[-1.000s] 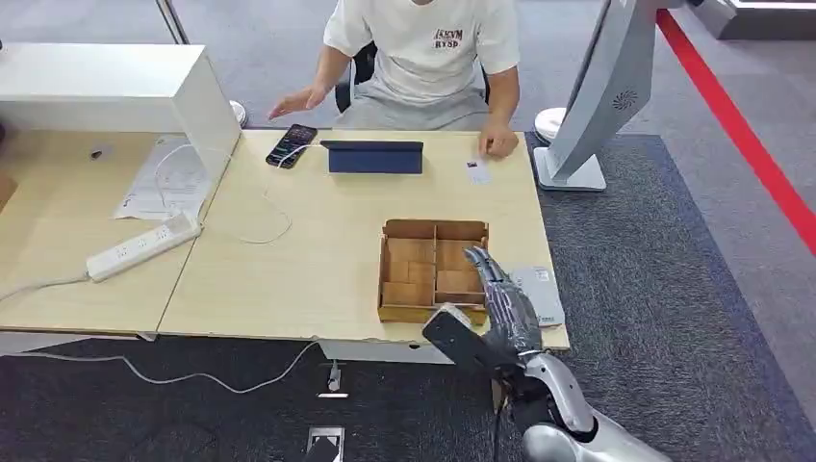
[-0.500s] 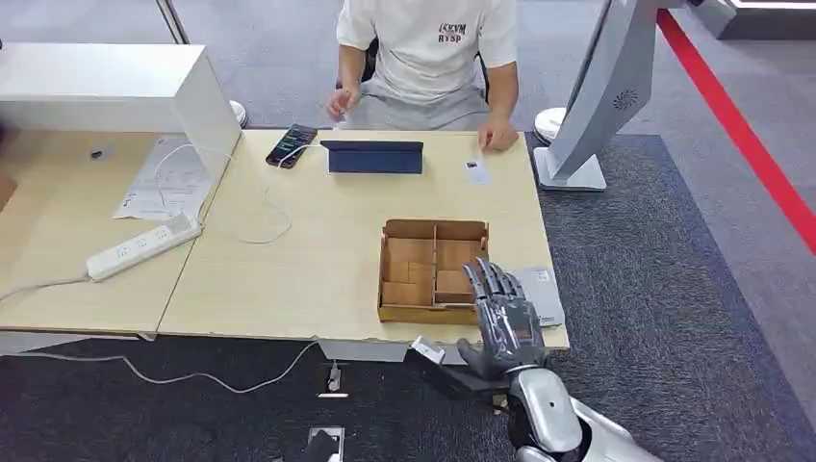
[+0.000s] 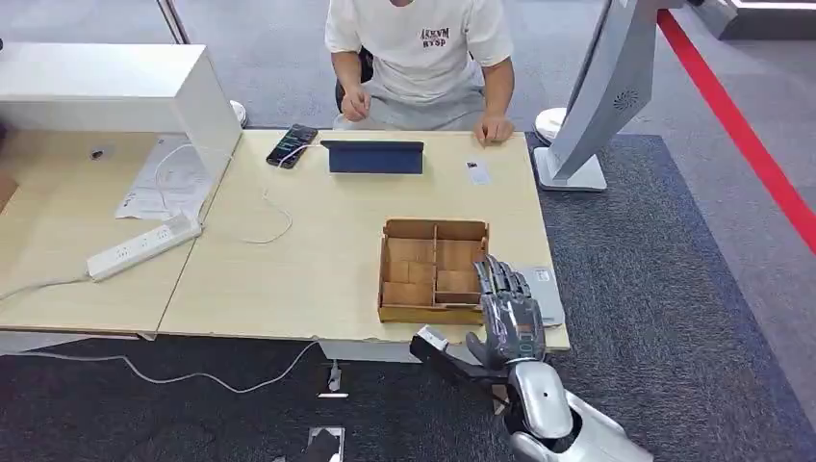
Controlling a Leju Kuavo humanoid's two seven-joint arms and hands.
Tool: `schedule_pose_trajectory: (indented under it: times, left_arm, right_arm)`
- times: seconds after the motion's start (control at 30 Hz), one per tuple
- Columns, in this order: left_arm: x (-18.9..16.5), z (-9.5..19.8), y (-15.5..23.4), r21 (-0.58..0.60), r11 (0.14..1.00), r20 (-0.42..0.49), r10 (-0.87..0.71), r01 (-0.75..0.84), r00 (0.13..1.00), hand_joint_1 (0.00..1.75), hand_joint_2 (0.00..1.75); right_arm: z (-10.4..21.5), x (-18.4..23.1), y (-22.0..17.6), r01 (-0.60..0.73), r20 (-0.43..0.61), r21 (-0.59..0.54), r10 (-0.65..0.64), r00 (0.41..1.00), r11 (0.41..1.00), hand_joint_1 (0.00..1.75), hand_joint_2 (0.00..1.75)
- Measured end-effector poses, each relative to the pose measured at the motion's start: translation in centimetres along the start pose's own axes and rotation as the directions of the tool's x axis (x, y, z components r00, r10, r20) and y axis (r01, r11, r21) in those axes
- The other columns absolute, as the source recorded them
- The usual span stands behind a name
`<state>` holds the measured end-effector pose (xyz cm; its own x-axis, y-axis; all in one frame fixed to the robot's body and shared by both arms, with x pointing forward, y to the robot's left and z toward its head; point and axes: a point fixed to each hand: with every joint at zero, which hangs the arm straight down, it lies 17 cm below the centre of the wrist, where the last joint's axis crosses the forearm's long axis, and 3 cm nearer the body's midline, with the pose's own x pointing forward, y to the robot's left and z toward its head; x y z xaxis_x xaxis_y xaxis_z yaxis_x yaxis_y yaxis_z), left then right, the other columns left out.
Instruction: Pass the card to the sensor for recognition and then transmit it.
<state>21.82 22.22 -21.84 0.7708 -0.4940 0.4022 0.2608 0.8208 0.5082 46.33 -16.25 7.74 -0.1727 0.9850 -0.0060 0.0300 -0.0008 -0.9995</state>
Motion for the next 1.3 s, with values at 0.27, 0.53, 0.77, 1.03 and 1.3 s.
schedule_pose_trajectory:
  times: [0.27, 0.53, 0.77, 1.03, 1.3]
  left_arm:
    - [0.0, 0.1, -0.1, -0.006, 1.000, 0.002, -0.017, 0.017, 1.000, 0.00, 0.00]
    - [0.0, 0.2, -0.3, -0.012, 1.000, 0.011, -0.025, 0.025, 1.000, 0.00, 0.00]
    - [0.0, 0.2, -0.3, -0.012, 1.000, 0.016, -0.025, 0.025, 1.000, 0.00, 0.00]
    - [0.0, 0.2, -0.3, -0.014, 1.000, 0.018, -0.028, 0.028, 0.999, 0.00, 0.00]
    - [0.1, 0.2, -0.4, -0.015, 0.999, 0.020, -0.028, 0.029, 0.999, 0.00, 0.00]
  right_arm:
    - [-1.3, 0.0, 0.7, -0.007, -0.008, 0.021, 0.007, 1.000, 1.000, 0.00, 1.75]
    - [-2.6, 0.2, 0.9, 0.004, -0.013, 0.034, -0.004, 1.000, 0.999, 0.00, 1.75]
    - [-3.1, 0.1, 1.4, 0.004, -0.029, 0.046, -0.002, 1.000, 0.999, 0.00, 1.75]
    - [-3.1, -0.3, 2.4, -0.006, -0.044, 0.069, 0.009, 0.999, 0.998, 0.00, 1.75]
    - [-3.0, -1.1, 3.1, -0.018, -0.061, 0.087, 0.024, 0.998, 0.996, 0.00, 1.75]
